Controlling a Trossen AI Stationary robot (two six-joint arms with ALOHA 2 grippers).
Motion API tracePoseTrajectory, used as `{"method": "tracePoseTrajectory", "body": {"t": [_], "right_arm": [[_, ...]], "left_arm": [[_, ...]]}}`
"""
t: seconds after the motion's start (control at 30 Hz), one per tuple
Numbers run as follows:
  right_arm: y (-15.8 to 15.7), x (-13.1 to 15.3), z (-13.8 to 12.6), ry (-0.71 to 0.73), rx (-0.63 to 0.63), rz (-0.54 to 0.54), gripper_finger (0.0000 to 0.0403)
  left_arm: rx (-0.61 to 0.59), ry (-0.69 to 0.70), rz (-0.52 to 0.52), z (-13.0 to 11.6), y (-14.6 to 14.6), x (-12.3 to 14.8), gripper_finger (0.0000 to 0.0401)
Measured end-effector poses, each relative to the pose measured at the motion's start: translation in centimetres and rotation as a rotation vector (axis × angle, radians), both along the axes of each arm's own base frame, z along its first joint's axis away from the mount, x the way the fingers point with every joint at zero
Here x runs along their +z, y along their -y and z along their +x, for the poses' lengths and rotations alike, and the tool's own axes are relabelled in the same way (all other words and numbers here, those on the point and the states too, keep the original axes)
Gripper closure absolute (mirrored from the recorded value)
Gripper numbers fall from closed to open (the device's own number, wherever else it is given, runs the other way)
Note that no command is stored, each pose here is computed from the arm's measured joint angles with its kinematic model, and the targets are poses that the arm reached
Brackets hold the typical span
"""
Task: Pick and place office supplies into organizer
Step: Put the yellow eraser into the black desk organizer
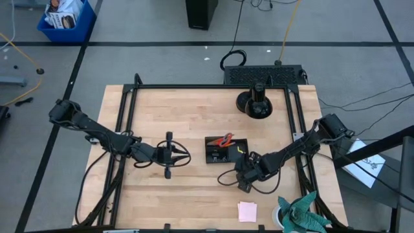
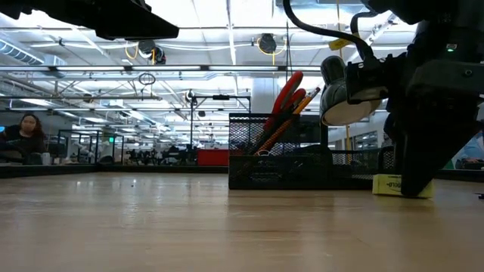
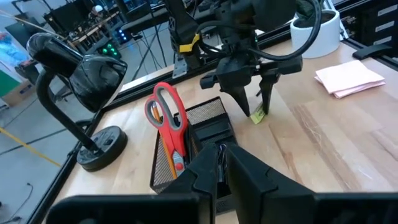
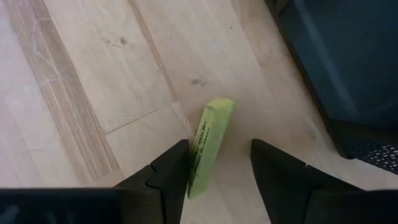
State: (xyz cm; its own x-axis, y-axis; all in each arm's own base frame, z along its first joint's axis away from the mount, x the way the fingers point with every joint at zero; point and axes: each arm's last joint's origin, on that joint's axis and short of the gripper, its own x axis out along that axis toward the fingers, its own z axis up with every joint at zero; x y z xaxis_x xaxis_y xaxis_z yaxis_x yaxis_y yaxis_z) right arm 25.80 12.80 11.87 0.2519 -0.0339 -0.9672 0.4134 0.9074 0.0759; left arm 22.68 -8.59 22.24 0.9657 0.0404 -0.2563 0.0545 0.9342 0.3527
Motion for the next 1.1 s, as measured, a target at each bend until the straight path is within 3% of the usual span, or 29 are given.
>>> {"method": "tracePoseTrajectory", "body": {"t": [0.23, 0.5, 0.8, 1.1], "right_arm": [[-0.1, 0.0, 0.0, 0.003, 0.006, -0.003, 0.0285], [-0.4, 0.4, 0.2, 0.044, 0.086, -0.007, 0.0385], [-1.2, 2.3, 0.2, 0.144, 0.258, -0.089, 0.0390], [-1.6, 6.3, 3.5, 0.310, 0.436, -0.317, 0.0391]], "left_arm": [[0.001, 0.000, -0.004, 0.0, 0.0, 0.0, 0.0359], [0.003, 0.001, -0.014, 0.0, 0.0, 0.0, 0.0359], [0.002, -0.001, -0.014, 0.0, 0.0, 0.0, 0.0359], [0.002, -0.004, -0.012, 0.0, 0.0, 0.0, 0.0359]]}}
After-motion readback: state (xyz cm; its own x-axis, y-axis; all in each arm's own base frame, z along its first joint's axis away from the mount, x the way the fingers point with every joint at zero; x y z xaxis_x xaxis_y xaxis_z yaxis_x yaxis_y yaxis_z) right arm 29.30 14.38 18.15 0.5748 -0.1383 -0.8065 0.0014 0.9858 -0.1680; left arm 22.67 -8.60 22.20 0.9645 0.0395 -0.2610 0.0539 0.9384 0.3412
